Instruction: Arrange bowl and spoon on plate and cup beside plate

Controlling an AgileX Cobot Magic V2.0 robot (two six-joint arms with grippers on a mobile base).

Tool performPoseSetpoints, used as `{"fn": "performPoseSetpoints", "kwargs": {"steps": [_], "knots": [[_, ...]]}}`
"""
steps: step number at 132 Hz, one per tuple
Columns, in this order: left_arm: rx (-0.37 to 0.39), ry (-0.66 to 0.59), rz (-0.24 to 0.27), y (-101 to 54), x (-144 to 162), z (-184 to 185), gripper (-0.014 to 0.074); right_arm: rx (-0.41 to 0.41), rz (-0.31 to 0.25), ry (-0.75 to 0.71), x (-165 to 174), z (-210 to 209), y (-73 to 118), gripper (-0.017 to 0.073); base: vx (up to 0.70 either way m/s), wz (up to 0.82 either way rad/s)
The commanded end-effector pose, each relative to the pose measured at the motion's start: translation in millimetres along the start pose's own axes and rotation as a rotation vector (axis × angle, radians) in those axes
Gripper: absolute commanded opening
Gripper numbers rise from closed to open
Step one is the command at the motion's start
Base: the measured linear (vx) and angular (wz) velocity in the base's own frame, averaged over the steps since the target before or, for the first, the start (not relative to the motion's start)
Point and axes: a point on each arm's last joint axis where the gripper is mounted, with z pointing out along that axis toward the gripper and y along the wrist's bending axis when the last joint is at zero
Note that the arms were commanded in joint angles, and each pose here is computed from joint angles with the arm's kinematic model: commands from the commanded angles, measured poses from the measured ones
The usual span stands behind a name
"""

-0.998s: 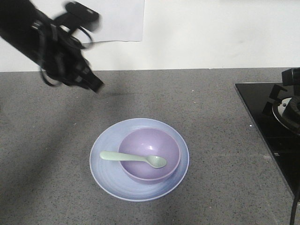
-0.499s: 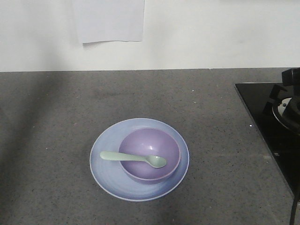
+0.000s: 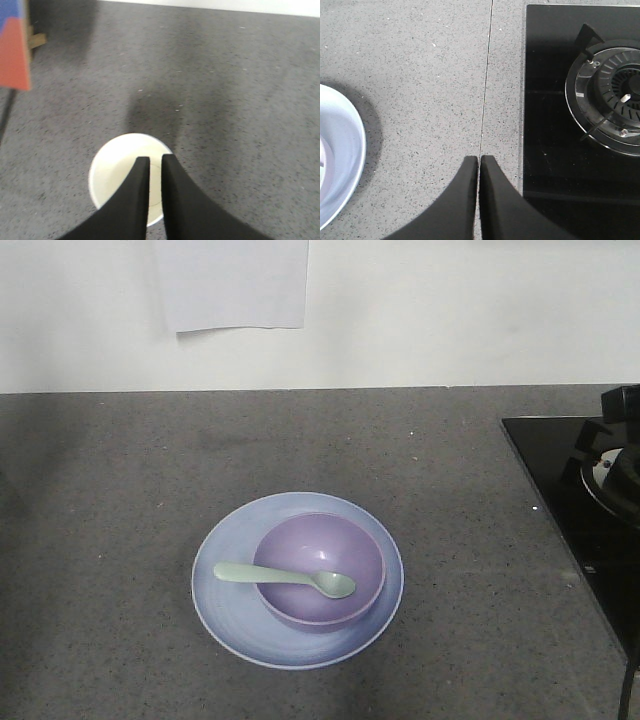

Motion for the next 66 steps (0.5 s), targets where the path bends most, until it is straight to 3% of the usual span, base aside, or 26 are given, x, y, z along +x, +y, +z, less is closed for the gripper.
{"fn": "performPoseSetpoints", "kwargs": {"steps": [1, 32, 51, 66], "knots": [[-0.037, -0.121, -0.058, 15.7, -7, -22, 0.0117, 0.006, -0.008, -0.101, -8, -15, 0.0, -0.0001, 0.0, 0.0], [-0.067, -0.042, -0.147, 40.5, 9, 5, 0.0287, 0.006, -0.008, -0.101, -8, -15, 0.0, -0.0001, 0.0, 0.0], [-0.062, 0.069, -0.157, 43.6, 17, 34, 0.0351, 0.006, -0.008, -0.101, -8, -15, 0.0, -0.0001, 0.0, 0.0], [-0.008, 0.109, -0.168, 40.0, 18, 51, 0.0367, 0.006, -0.008, -0.101, -8, -15, 0.0, -0.0001, 0.0, 0.0]]}}
